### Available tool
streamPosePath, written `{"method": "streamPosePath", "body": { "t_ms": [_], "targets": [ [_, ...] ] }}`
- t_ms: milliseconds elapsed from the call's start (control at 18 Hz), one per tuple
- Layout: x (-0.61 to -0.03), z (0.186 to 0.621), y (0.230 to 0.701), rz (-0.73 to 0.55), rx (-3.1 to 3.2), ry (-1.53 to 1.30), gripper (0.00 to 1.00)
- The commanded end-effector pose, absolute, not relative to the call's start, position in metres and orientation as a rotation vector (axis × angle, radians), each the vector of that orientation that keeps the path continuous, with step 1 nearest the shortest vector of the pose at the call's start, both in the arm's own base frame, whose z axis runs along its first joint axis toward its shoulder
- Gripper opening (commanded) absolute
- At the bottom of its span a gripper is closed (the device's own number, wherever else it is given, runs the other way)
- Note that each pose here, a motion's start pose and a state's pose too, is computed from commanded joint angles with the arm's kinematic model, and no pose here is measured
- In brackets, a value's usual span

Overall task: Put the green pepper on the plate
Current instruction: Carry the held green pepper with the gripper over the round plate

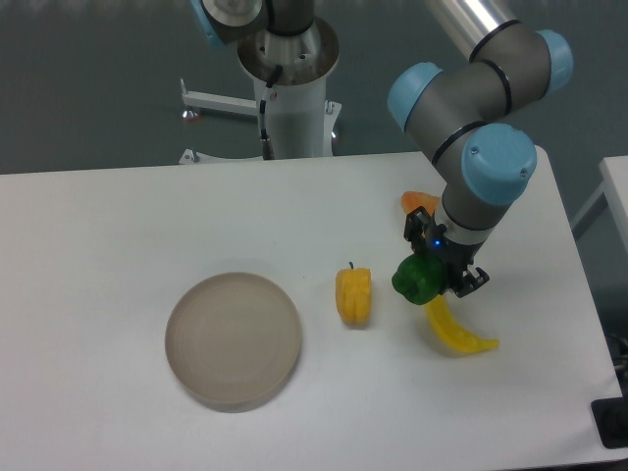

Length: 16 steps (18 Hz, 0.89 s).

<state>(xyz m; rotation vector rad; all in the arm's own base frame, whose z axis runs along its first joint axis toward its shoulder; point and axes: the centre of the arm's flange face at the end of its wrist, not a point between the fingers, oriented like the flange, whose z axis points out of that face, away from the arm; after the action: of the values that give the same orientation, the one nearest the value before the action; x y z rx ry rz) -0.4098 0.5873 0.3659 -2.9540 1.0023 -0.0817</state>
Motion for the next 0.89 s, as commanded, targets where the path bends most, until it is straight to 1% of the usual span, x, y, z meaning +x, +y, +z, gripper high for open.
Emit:
{"method": "streamPosePath", "body": {
  "t_ms": [222, 333, 444, 556, 667, 778, 889],
  "targets": [
    [-0.405, 0.367, 0.59, -0.079, -2.954, 0.997, 0.16],
    [-0.394, 0.369, 0.598, -0.086, -2.945, 0.979, 0.16],
    [-0.363, 0.377, 0.611, -0.108, -2.956, 0.841, 0.15],
    [-0.325, 0.384, 0.628, -0.144, -2.963, 0.693, 0.11],
    [-0.279, 0.383, 0.65, -0.14, -2.959, 0.704, 0.11],
    [-0.236, 0.369, 0.664, -0.17, -2.961, 0.772, 0.11],
    [-0.203, 0.358, 0.673, -0.18, -2.972, 0.754, 0.12]
  ]
}}
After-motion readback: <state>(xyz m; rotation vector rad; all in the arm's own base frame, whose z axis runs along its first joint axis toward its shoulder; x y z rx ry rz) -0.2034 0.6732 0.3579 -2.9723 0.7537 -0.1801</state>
